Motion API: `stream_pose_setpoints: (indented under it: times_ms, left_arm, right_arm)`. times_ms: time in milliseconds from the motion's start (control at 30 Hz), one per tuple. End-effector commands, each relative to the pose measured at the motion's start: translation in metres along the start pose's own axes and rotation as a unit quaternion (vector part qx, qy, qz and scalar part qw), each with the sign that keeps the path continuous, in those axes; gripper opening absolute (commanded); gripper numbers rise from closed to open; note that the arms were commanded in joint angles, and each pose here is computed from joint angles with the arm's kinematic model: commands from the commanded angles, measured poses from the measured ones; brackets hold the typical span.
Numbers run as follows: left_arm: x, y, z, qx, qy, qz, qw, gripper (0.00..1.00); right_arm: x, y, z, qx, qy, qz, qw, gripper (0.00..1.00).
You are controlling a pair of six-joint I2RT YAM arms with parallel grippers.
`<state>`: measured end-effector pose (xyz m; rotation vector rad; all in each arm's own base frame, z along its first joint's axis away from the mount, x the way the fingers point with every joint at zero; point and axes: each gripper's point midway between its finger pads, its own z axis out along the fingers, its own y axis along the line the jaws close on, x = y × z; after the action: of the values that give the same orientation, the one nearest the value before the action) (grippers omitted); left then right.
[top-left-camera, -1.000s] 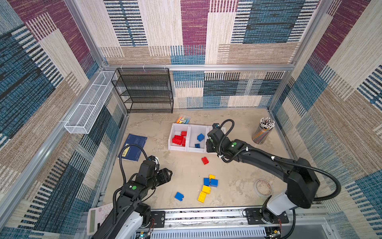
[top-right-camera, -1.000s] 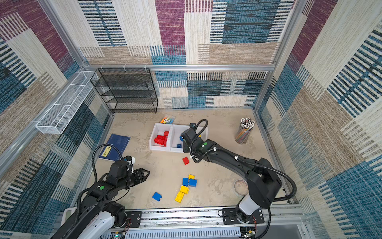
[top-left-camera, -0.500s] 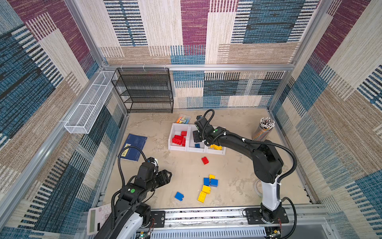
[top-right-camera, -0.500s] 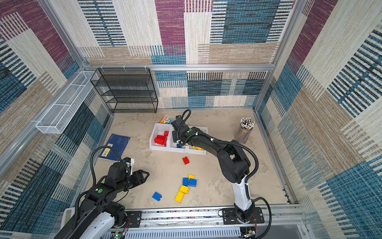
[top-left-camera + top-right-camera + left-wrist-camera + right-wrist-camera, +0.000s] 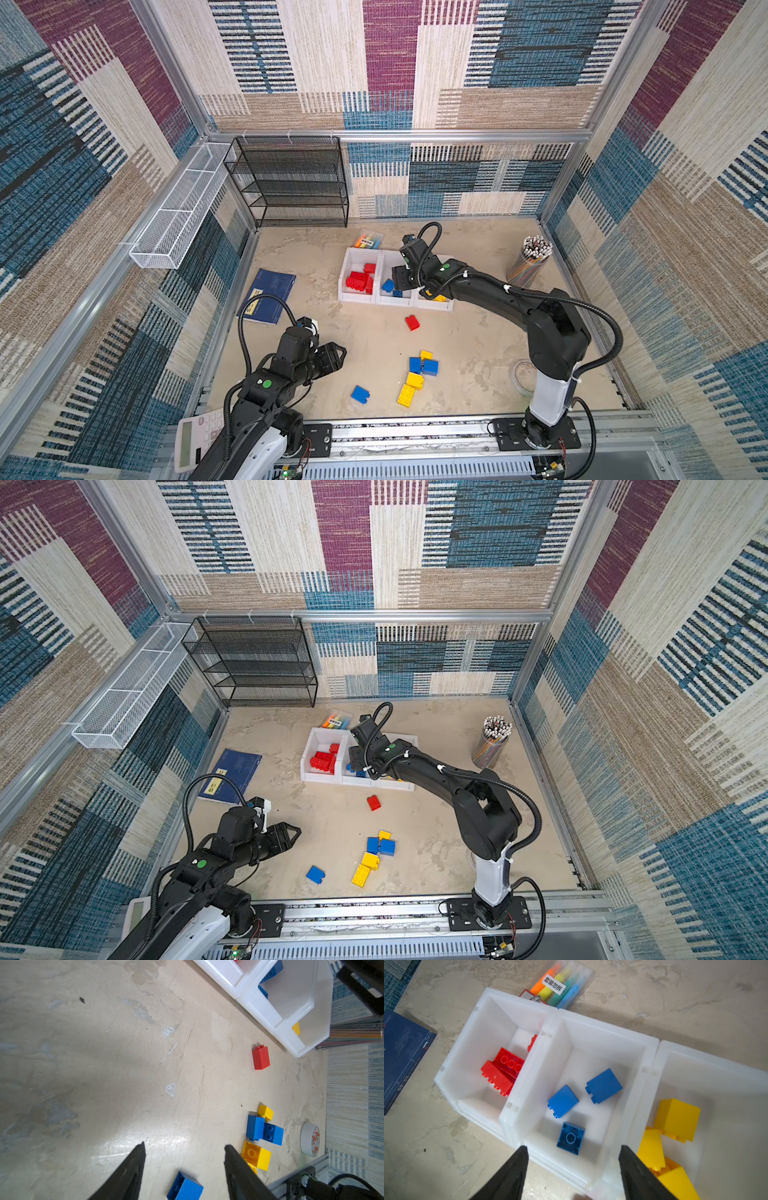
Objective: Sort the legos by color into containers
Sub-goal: 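Withdraw the right gripper while the left gripper moves over a blue brick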
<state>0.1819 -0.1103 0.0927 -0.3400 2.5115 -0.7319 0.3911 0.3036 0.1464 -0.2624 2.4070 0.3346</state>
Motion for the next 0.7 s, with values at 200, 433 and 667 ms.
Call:
stream_pose_setpoints:
  times_ms: [200,433,667]
  left_arm:
    - [0.038,-0.017,0.003,0.005,0.060,0.040,0.997,0.63]
    - [0.076,-0.010,0.009,-0.042,0.120,0.083,0.988,0.65]
    - [0.096,-0.006,0.014,-0.071,0.157,0.156,0.973,0.66]
  right_arm:
    - [0.032,-0.032,-0.056,0.006,-0.026,0.057,0.998,0.74]
    - [0.063,-0.057,-0.082,0.027,-0.018,0.078,0.996,0.75]
    - [0.084,-0.069,-0.092,0.030,-0.015,0.111,0.993,0.76]
